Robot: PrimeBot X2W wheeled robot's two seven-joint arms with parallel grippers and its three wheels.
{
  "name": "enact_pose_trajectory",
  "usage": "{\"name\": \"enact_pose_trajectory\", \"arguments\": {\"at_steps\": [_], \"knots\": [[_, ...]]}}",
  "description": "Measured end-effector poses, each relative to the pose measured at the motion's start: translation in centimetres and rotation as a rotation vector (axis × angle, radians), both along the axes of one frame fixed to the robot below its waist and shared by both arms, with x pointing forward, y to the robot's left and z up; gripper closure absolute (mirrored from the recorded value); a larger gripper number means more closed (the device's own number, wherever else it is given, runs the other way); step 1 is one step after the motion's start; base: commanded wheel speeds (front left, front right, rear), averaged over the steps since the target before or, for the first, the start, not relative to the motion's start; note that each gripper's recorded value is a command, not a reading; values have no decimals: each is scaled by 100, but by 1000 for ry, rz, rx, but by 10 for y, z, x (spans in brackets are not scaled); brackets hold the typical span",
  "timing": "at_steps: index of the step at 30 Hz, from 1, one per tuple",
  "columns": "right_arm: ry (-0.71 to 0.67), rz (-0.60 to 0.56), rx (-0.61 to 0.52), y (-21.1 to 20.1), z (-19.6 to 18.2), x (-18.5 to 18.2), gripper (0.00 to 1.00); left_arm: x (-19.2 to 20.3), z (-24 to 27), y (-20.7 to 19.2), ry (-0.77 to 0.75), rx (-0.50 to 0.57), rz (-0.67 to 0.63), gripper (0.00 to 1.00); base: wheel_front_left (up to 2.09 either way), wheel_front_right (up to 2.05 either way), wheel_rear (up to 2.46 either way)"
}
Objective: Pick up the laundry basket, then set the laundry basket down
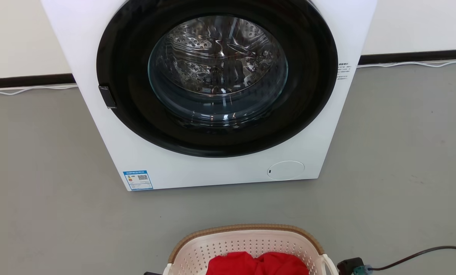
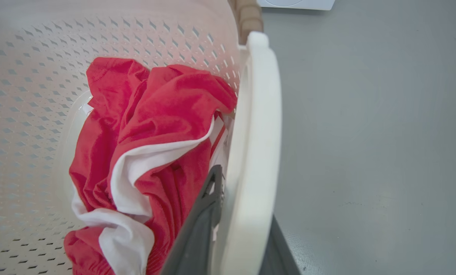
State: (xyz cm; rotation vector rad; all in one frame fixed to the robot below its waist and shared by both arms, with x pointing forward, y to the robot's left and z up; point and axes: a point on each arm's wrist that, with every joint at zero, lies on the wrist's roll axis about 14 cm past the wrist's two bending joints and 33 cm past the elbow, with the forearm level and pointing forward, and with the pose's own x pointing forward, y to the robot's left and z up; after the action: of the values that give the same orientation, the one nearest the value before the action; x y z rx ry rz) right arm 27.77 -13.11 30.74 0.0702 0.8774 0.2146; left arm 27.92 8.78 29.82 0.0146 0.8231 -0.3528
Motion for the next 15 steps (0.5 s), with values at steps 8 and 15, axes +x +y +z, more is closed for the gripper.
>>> {"name": "enact_pose_trajectory", "arguments": {"at_steps": [8,15], "knots": [[12,-6,-1,-2,-1,-2,100,-3,-2,-1,11,-1,1,100,0,0,0],[8,-6,2,-1,0,0,100,-3,-3,0,12,2,0,100,0,0,0]]}}
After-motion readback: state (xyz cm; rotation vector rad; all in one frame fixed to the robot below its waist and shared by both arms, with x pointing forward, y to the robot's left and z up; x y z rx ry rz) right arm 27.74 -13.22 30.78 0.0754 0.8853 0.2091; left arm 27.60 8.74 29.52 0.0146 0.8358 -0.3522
